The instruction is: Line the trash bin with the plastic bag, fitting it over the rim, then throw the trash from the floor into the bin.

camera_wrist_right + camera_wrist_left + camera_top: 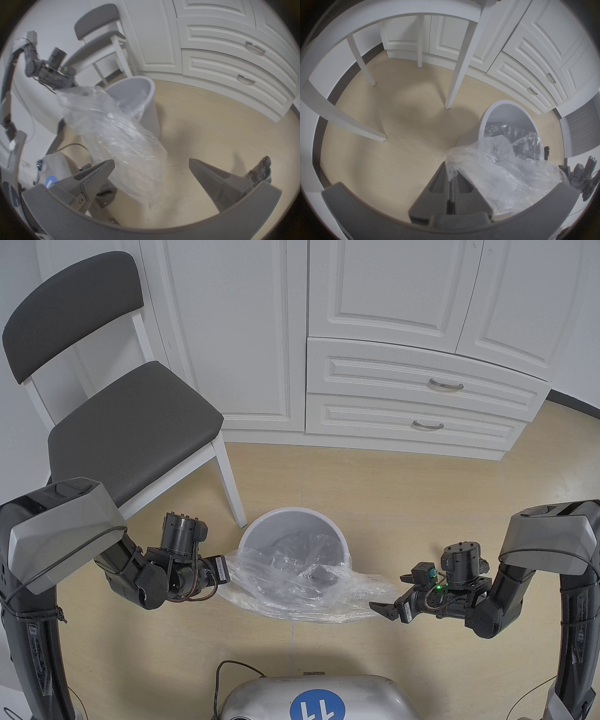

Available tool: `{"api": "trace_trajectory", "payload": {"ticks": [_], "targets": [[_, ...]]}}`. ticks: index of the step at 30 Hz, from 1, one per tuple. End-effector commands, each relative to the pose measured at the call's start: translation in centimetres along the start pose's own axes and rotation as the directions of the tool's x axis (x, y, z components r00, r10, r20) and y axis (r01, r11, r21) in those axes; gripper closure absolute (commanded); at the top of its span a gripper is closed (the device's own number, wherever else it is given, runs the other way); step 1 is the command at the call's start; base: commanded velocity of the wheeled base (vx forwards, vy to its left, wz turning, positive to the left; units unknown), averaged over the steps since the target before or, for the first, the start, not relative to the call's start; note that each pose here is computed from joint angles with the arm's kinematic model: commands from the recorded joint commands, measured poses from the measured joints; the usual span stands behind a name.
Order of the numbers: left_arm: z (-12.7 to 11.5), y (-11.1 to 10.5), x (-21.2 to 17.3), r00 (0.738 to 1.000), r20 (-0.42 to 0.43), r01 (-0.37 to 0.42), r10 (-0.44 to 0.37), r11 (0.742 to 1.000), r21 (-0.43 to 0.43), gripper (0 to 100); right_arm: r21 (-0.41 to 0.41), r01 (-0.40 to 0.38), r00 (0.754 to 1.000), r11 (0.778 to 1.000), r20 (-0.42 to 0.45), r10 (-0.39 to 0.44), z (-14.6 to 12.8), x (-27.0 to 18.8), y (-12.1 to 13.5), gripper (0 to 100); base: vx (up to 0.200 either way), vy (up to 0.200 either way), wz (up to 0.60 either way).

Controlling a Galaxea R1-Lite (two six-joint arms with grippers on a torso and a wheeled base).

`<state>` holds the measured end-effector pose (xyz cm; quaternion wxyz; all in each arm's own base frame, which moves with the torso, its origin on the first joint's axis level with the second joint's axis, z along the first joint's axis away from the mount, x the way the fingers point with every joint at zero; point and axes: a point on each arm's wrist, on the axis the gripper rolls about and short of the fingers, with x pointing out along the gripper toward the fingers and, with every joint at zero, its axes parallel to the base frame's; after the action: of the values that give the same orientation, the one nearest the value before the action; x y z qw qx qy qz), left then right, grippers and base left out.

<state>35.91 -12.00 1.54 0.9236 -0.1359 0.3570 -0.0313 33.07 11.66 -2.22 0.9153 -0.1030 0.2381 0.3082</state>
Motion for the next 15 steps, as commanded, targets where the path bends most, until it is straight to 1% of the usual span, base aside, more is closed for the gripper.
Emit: {"api": "trace_trajectory", "payload": {"ticks": [1, 7, 9, 10, 11, 12, 14, 15], "targets": [[0.9, -0.4, 0.0, 1.0, 0.03, 0.012, -0.011, 0.999, -0.041, 100, -0.031, -0.114, 0.987, 0.993, 0.112, 0.117, 0.4, -3.8, -2.7, 0, 0.0, 0.0, 0.0], [1.0, -0.4, 0.0, 0.999, 0.034, 0.014, -0.013, 0.999, -0.045, 100, -0.063, -0.218, 0.955, 0.974, 0.192, 0.226, 0.0, -5.8, -5.0, 0, 0.0, 0.0, 0.0], [1.0, -0.4, -0.1, 0.999, 0.034, 0.014, -0.013, 0.999, -0.045, 100, -0.072, -0.254, 0.942, 0.964, 0.209, 0.264, -0.1, -6.1, -5.2, 0, 0.0, 0.0, 0.0], [1.0, -0.4, -0.1, 0.999, 0.034, 0.014, -0.013, 0.999, -0.045, 100, -0.072, -0.254, 0.942, 0.964, 0.209, 0.264, -0.1, -6.1, -5.2, 0, 0.0, 0.0, 0.0], [1.1, -0.4, -0.1, 0.999, 0.035, 0.015, -0.013, 0.999, -0.045, 100, -0.105, -0.318, 0.91, 0.942, 0.246, 0.335, 0.0, -6.5, -5.2, 0, 0.0, 0.0, 0.0], [1.1, -0.5, -0.1, 0.999, 0.036, 0.016, -0.014, 0.999, -0.045, 100, -0.125, -0.327, 0.9, 0.937, 0.261, 0.349, 0.2, -6.6, -4.8, 0, 0.0, 0.0, 0.0], [1.1, -0.5, -0.1, 0.999, 0.038, 0.016, -0.015, 0.999, -0.045, 100, -0.171, -0.315, 0.892, 0.934, 0.284, 0.353, 0.9, -6.5, -3.6, 0, 0.0, 0.0, 0.0], [1.1, -0.5, -0.1, 0.999, 0.038, 0.016, -0.015, 0.999, -0.045, 100, -0.191, -0.305, 0.89, 0.933, 0.291, 0.351, 1.4, -6.4, -2.5, 0, 0.0, 0.0, 0.0]]}}
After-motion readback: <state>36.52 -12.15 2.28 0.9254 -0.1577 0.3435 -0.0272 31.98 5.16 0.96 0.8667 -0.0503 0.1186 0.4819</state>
